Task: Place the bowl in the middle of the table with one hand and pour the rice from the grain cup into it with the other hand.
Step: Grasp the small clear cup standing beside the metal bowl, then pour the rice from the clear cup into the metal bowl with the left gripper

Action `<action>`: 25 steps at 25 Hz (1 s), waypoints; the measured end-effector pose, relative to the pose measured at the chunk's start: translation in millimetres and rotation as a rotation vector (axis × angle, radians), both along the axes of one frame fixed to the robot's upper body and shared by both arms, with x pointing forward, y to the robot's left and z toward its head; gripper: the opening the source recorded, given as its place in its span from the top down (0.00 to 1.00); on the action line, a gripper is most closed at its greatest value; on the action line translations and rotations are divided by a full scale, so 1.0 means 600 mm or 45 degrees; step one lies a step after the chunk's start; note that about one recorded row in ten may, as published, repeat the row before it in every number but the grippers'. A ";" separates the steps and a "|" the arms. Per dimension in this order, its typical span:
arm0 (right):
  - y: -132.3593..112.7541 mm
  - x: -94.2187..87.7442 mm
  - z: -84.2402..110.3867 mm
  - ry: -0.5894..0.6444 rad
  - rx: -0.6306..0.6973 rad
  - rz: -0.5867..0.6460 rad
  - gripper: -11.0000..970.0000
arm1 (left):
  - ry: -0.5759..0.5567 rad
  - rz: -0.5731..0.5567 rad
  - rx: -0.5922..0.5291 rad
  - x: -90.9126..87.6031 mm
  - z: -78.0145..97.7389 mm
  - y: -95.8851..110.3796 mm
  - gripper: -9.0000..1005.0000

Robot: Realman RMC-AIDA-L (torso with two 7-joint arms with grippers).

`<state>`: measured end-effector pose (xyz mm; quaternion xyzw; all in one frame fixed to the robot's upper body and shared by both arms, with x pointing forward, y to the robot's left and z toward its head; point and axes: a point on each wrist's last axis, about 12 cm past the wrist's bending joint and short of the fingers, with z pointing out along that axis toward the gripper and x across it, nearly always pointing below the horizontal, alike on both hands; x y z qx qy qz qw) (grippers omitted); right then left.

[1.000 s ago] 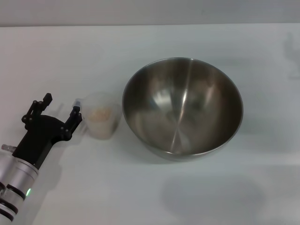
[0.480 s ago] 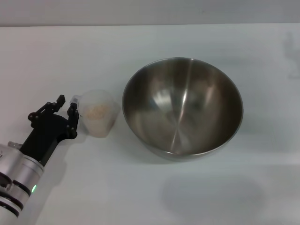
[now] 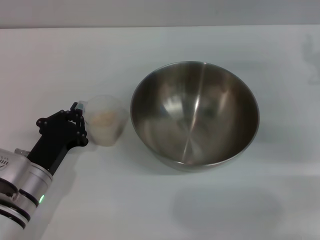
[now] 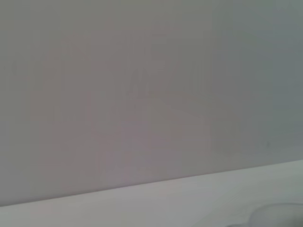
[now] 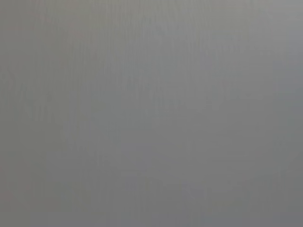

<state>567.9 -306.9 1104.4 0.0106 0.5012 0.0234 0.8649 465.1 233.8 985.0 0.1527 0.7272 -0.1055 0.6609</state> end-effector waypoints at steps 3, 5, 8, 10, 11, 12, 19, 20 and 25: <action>0.000 0.000 0.000 0.000 0.000 0.000 0.50 | -0.024 0.000 -0.017 0.005 0.006 -0.005 0.94; 0.000 0.000 0.000 0.000 0.000 0.000 0.50 | -0.039 0.006 -0.019 0.008 0.009 -0.005 0.95; 0.001 0.001 0.002 -0.004 0.001 0.003 0.50 | -0.137 0.046 0.040 0.030 0.027 -0.008 0.96; 0.001 0.002 0.002 -0.005 0.001 0.004 0.50 | -0.169 0.055 0.071 0.037 0.032 -0.008 0.96; 0.001 0.003 0.003 -0.008 0.000 0.005 0.50 | -0.202 0.061 0.101 0.043 0.038 -0.009 0.96; 0.001 0.003 0.003 -0.008 0.000 0.005 0.50 | -0.236 0.068 0.129 0.049 0.043 -0.009 0.96; 0.003 0.005 0.008 -0.025 -0.005 0.014 0.50 | -0.622 0.058 0.410 0.086 0.100 -0.028 0.96; 0.003 0.005 0.008 -0.025 -0.005 0.014 0.50 | -0.622 0.058 0.410 0.086 0.100 -0.028 0.96; 0.007 0.009 0.011 -0.036 0.006 0.013 0.50 | -0.829 -0.020 0.677 0.093 0.118 -0.057 0.96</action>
